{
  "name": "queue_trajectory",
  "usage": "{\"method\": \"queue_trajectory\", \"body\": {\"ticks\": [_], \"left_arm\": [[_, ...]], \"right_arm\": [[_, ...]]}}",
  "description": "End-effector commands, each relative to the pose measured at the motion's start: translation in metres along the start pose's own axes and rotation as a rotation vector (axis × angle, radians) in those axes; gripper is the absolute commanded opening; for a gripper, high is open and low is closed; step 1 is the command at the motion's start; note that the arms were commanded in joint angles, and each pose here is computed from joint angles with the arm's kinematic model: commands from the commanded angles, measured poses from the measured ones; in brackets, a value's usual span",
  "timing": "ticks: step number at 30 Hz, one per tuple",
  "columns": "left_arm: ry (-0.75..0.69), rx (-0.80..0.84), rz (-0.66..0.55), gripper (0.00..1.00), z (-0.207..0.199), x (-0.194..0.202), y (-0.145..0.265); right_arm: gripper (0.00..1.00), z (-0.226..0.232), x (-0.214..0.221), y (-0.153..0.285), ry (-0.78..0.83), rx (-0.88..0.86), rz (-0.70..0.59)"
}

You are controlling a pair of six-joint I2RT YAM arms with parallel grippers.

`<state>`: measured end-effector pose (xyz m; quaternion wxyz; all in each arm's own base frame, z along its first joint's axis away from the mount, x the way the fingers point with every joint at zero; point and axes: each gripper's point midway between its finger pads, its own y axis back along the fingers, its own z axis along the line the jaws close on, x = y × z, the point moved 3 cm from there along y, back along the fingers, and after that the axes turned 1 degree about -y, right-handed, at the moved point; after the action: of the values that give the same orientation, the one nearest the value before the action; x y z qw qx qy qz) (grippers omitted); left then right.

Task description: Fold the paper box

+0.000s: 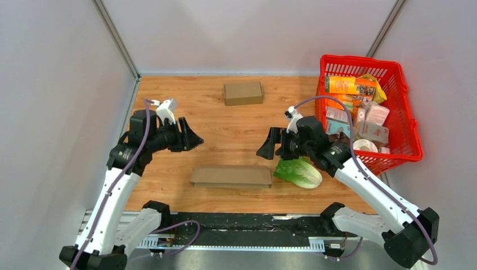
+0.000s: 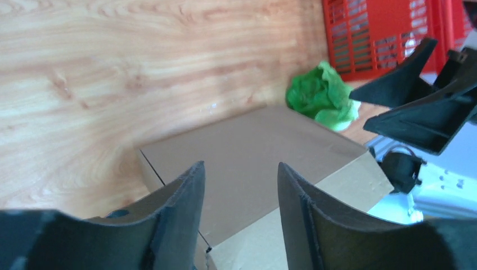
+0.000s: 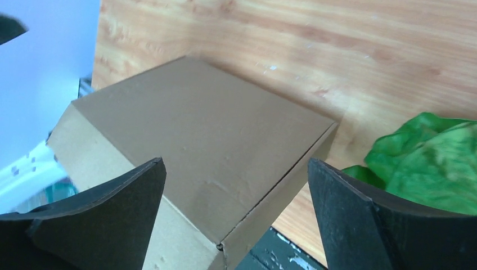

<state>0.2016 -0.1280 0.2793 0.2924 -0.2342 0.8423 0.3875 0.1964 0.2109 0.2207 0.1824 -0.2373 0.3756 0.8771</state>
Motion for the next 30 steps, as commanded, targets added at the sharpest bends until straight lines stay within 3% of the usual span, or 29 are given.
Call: {"method": "queue_trajectory", "body": {"ticks": [1,3,6,9,14,20,26,30], "left_arm": [[0.104,0.056,0.024,0.63,0.003,0.042,0.002],[0.153,-0.076,0.075,0.65,0.03,0.067,-0.003],[0.21,-0.187,0.104,0.69,0.055,0.088,-0.011],[0.316,-0.177,0.157,0.69,0.063,0.107,-0.032],[0.36,-0.211,0.294,0.65,0.076,0.148,-0.038],[0.311,-0.161,0.188,0.73,0.074,0.146,-0.035],[0.356,-0.127,0.221,0.73,0.076,0.165,-0.053],[0.336,-0.091,0.243,0.68,0.078,0.173,-0.061]], "right_arm": [[1.0,0.018,0.023,0.009,0.096,-0.13,0.073],[1.0,0.003,0.045,0.0,0.039,-0.095,0.162],[1.0,-0.007,0.062,-0.009,0.006,-0.077,0.184],[1.0,-0.033,0.073,-0.015,0.034,0.071,0.237],[1.0,-0.031,0.115,-0.015,0.047,0.032,0.365],[1.0,-0.037,0.143,-0.02,-0.023,0.011,0.366],[0.94,-0.019,0.171,-0.024,0.062,-0.046,0.412],[0.88,-0.02,0.187,-0.021,0.07,-0.068,0.441]]}}
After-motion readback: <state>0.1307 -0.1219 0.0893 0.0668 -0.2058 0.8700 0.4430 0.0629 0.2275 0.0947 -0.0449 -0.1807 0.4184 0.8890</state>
